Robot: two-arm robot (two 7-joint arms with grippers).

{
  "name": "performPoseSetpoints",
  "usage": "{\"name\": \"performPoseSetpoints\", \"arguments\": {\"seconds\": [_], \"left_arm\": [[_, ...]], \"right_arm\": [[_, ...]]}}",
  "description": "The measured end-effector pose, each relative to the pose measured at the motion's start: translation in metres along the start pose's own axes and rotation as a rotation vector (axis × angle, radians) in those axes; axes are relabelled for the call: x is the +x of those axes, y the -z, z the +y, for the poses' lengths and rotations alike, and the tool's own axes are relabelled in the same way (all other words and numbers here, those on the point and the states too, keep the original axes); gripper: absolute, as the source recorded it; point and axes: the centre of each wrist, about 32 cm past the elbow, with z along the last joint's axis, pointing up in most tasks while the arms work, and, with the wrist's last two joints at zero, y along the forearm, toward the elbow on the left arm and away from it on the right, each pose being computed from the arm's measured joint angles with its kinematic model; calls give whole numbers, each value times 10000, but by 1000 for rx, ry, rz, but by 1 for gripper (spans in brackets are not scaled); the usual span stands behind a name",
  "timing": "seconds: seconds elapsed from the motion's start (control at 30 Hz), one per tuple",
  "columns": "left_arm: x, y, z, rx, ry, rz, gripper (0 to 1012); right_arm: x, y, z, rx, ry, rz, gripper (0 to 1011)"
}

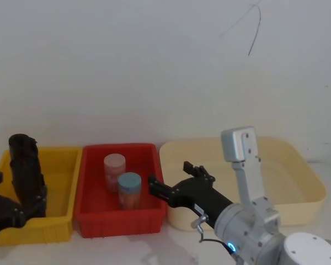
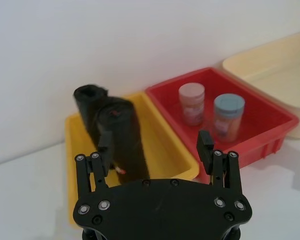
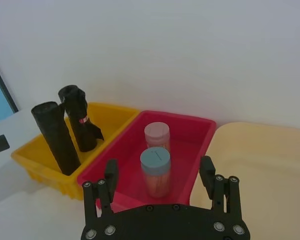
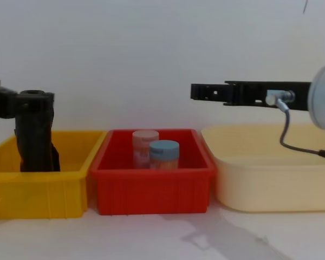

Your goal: Pick up the garbage bag with the one hand and transfer it to the other hand.

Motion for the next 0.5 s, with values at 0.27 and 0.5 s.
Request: {"name": "performPoseSetpoints", "arguments": {"seconds": [0.27,0.5], "left_arm": [[116,29,28,28,-22,12,1001],[204,79,-29,32,-24,33,1001]], "right_arm": [[-44,-42,100,-9,-21,3,1000],[-62,-66,171,-19,-39,7,1000]]}}
